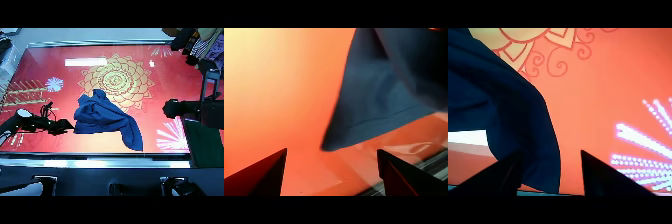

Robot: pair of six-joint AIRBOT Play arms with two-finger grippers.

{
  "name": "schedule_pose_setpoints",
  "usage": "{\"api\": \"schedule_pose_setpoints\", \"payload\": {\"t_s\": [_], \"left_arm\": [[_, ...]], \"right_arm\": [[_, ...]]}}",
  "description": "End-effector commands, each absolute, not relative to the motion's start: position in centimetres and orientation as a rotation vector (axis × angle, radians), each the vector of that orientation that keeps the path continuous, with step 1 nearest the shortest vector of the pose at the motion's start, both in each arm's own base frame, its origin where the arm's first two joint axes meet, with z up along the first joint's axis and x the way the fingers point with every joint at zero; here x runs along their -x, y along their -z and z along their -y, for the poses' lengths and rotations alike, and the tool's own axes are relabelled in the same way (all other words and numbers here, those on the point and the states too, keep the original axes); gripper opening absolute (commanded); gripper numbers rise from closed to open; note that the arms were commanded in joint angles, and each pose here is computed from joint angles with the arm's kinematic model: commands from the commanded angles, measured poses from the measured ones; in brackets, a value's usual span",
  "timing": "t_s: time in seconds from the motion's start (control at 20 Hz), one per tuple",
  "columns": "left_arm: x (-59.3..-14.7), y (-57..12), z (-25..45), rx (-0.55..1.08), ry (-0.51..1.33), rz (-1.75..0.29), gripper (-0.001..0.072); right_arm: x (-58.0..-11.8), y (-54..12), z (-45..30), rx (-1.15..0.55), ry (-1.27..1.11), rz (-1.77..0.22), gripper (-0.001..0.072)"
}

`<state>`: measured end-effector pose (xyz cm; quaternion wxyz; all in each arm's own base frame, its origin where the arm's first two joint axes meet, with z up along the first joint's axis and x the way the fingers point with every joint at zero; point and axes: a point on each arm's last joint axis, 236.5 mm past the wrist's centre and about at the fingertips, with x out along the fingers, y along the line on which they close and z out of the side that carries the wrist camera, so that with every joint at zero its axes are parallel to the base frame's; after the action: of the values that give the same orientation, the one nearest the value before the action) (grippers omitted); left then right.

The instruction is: Fold the clothes and pants, and hang the long-sleeved shirts on hangers.

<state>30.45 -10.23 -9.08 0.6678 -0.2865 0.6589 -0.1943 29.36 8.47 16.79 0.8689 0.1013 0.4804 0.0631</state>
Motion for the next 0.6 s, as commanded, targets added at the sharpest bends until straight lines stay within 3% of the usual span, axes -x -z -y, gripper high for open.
{"api": "schedule_pose_setpoints", "payload": {"t_s": [0.0, 0.1, 0.15, 0.25, 0.3, 0.55], "left_arm": [[-31.9, 9.9, 11.9, 0.746, 0.495, -1.431, 0.0634], [-32.2, 10.4, 12.9, 0.78, 0.505, -1.43, 0.059], [-31.8, 10.9, 13.5, 0.774, 0.516, -1.454, 0.0542], [-31.0, 11.5, 14.6, 0.759, 0.542, -1.491, 0.0112], [-30.8, 11.5, 15.0, 0.747, 0.554, -1.494, 0.0015], [-30.4, 10.5, 15.1, 0.755, 0.586, -1.499, 0.0015]], "right_arm": [[-29.1, -16.9, -9.6, -0.27, -0.155, -1.019, 0.043], [-29.0, -16.9, -9.9, -0.283, -0.166, -1.02, 0.0436], [-29.1, -17.0, -9.9, -0.291, -0.161, -1.018, 0.049], [-29.5, -16.9, -8.5, -0.287, -0.093, -1.005, 0.0499], [-30.0, -16.9, -6.9, -0.286, -0.012, -0.987, 0.0499], [-31.8, -17.8, 5.6, -0.295, 0.581, -0.799, 0.048]]}}
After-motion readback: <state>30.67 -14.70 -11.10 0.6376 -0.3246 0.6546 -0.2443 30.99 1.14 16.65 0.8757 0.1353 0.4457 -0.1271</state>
